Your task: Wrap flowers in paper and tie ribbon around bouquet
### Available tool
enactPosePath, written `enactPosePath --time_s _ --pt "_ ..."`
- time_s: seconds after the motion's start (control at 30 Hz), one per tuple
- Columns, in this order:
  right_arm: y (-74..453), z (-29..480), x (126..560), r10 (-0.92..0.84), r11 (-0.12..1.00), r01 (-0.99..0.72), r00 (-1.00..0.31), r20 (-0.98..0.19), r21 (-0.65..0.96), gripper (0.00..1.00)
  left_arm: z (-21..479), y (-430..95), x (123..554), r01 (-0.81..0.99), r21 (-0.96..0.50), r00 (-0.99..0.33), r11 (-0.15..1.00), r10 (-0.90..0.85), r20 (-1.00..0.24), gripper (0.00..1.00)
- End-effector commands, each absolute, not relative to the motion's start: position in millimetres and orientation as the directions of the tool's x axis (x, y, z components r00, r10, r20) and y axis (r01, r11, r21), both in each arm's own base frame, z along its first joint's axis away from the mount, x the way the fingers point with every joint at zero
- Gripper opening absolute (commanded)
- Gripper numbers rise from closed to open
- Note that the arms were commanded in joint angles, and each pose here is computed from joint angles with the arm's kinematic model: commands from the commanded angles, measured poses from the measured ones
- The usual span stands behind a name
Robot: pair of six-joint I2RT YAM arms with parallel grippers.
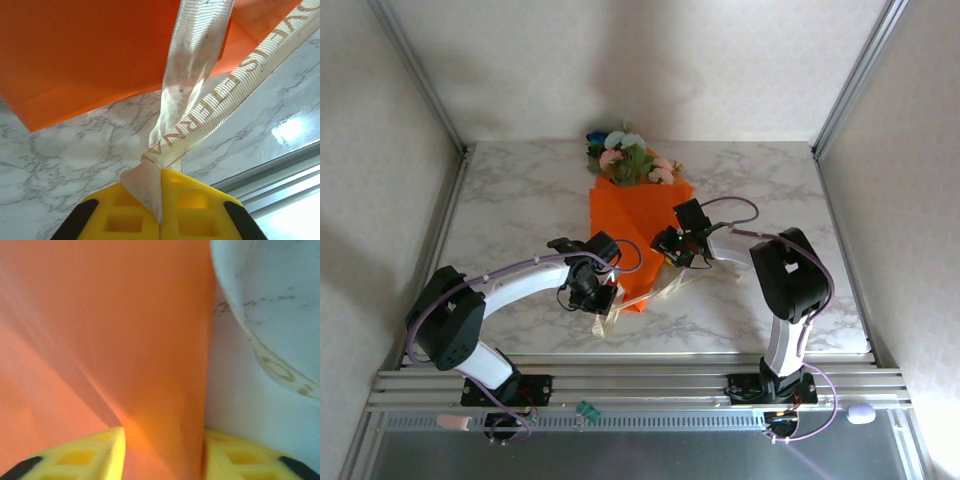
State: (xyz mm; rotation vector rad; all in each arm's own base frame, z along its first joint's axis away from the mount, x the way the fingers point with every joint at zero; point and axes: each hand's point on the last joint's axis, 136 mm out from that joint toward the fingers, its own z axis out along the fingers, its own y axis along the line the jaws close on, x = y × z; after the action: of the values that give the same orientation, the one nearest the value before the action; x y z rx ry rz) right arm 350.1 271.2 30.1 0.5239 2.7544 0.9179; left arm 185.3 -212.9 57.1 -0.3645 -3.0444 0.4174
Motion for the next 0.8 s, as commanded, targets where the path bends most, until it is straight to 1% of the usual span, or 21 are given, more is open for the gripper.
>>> enactPosePath --time_s 0.0,0.13,0.3,0.43,0.57,0.67,0.77 --pt "281 29 355 0.379 0.727 0.265 -0.924 -0.050 0.633 0.31 50 -213 175 0.205 -0.284 -0.972 0.937 0.230 0.056 0.00" --pt "283 49 368 0.416 0.707 0.269 -0.906 -0.077 0.655 0.13 39 -213 161 0.176 -0.311 -0.969 0.934 0.220 0.111 0.00" --pt "278 73 383 0.481 0.680 0.309 -0.873 -0.086 0.664 0.00 33 -211 152 0.171 -0.318 -0.965 0.933 0.223 0.137 0.00" --pt "272 83 393 0.526 0.659 0.359 -0.848 -0.064 0.661 0.00 26 -206 147 0.170 -0.293 -0.960 0.941 0.226 0.168 0.00" --pt "269 96 403 0.558 0.624 0.399 -0.829 -0.027 0.672 0.00 15 -192 155 0.139 -0.207 -0.970 0.969 0.175 0.166 0.00" --pt "265 105 406 0.567 0.623 0.415 -0.824 -0.017 0.663 0.00 9 -178 170 0.073 -0.138 -0.985 0.988 0.093 0.146 0.00" --pt "260 108 407 0.570 0.626 0.435 -0.822 0.001 0.647 0.00 7 -152 192 -0.059 -0.052 -0.994 0.997 -0.053 0.098 0.00"
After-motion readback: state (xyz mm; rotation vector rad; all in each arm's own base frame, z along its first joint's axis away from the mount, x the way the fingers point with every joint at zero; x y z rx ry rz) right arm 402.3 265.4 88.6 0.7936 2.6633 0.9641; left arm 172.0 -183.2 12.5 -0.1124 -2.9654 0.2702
